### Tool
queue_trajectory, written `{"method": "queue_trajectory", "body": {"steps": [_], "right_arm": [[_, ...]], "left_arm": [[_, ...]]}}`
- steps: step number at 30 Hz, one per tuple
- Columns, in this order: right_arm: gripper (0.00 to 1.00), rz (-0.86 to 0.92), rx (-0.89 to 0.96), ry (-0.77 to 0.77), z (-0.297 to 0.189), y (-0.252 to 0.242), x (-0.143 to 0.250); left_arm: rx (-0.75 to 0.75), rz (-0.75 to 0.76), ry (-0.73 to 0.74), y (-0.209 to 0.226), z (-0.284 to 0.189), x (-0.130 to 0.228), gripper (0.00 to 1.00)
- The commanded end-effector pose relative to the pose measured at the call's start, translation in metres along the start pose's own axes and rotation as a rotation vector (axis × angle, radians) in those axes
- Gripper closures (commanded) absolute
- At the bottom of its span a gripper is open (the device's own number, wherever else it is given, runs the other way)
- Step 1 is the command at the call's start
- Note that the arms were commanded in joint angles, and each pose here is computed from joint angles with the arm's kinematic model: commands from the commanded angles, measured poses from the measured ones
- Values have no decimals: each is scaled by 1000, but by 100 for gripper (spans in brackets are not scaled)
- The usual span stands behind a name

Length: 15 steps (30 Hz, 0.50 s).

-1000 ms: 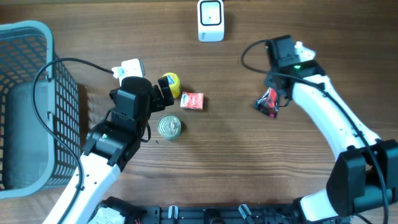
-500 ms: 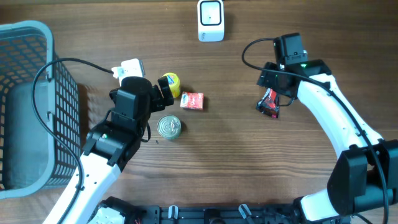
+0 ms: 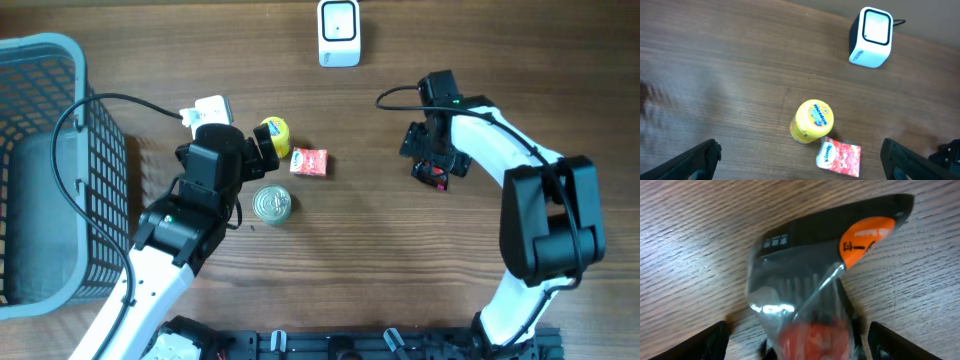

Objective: Scan the item barcode

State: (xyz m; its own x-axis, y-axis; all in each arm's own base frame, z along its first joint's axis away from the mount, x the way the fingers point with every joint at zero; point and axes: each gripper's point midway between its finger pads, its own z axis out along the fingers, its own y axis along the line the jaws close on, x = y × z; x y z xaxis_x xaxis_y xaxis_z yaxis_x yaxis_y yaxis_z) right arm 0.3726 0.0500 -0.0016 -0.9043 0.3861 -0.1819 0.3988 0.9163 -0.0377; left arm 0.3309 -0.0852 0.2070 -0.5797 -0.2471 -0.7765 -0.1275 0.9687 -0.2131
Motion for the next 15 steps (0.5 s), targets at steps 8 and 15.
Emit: {"method": "queue_trajectory", "body": {"steps": [8,15], "right_arm": [[76,11,108,-15,11,-20,-2],[82,98,226,-6,12,-74,-14]], "left_arm": [[-28,2,4,5,0,1,0],[-27,2,3,5,0,1,0]]}}
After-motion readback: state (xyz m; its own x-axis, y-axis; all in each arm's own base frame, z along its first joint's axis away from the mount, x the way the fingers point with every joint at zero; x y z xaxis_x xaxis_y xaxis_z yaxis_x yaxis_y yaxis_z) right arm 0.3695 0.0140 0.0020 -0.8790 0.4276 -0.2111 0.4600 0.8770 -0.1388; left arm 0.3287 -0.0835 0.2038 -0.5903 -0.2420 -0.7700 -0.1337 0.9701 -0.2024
